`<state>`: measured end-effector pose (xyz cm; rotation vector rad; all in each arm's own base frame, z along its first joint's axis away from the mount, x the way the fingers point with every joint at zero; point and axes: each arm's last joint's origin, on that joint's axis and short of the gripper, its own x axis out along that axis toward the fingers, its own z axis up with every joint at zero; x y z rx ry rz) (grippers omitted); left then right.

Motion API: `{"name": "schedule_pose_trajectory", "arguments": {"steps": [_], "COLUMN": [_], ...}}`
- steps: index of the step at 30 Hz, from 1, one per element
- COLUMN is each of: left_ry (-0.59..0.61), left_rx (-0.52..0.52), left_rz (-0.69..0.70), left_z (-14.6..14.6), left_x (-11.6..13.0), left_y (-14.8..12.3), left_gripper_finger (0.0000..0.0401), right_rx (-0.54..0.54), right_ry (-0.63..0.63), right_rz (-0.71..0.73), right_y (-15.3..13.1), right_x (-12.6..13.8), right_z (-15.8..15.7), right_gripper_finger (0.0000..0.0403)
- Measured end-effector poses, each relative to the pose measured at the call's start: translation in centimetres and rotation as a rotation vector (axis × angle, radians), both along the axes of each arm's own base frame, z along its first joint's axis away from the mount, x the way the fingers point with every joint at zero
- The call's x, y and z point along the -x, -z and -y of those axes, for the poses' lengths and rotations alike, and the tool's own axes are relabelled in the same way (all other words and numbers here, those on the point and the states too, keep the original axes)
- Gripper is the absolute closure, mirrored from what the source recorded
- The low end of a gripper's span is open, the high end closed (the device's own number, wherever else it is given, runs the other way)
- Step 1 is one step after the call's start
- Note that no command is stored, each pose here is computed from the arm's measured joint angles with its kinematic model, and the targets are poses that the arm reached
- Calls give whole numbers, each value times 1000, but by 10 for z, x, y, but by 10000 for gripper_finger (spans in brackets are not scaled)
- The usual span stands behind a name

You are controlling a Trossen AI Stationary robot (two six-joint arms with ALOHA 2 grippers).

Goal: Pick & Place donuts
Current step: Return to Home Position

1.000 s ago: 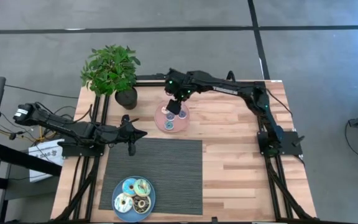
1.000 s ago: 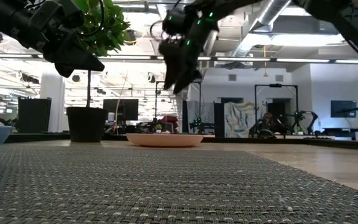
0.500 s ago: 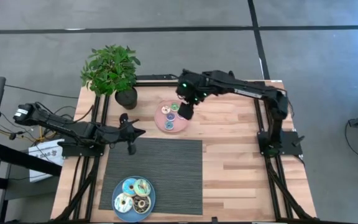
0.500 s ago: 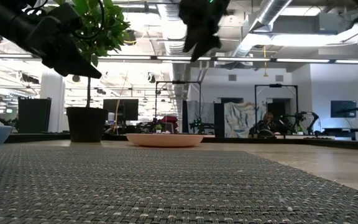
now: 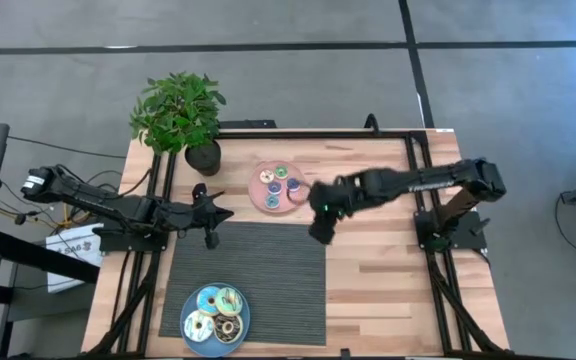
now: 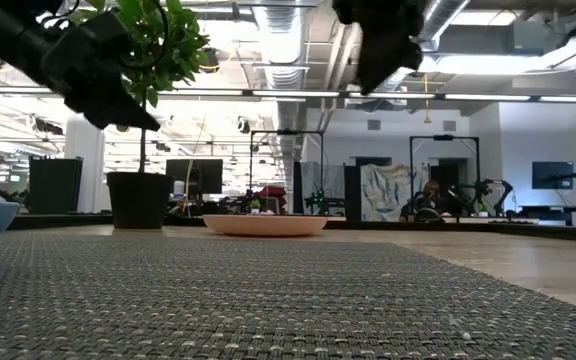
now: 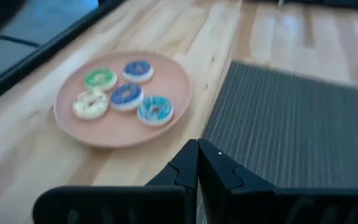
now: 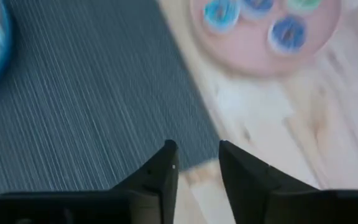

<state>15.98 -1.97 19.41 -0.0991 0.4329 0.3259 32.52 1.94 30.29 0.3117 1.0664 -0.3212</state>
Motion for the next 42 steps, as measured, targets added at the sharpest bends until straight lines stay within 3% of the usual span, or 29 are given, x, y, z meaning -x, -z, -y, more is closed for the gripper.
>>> {"name": "schedule_pose_trajectory", "arguments": {"steps": [2, 10, 13, 18, 23, 28, 34, 42], "left_ry": [-9, -1, 11, 76, 104, 79, 146, 195], "left_rx": [5, -157, -202, -176, -150, -122, -125, -76], "left_rz": [41, 177, 208, 253, 373, 503, 551, 490], "left_z": [-1, -12, -19, -26, -29, -29, -28, -28], "left_x": [-2, 2, 13, 37, 60, 74, 66, 63], "left_y": [-4, -26, -35, -42, -40, -19, 4, 23], "left_gripper_finger": [401, 401, 401, 401, 401, 401, 401, 401], "right_rx": [3, 3, 16, 117, 120, 98, 87, 39], "right_ry": [-34, -15, -67, -119, -98, -41, -17, -50], "right_rz": [-48, -302, -307, -205, -117, -8, 108, 122], "right_y": [11, 48, 53, 57, 53, 47, 44, 47], "right_x": [4, 10, 10, 16, 30, 40, 45, 51], "right_z": [-11, -47, -58, -65, -51, -32, -16, -3], "right_gripper_finger": [301, 362, 394, 394, 400, 402, 402, 402]}}
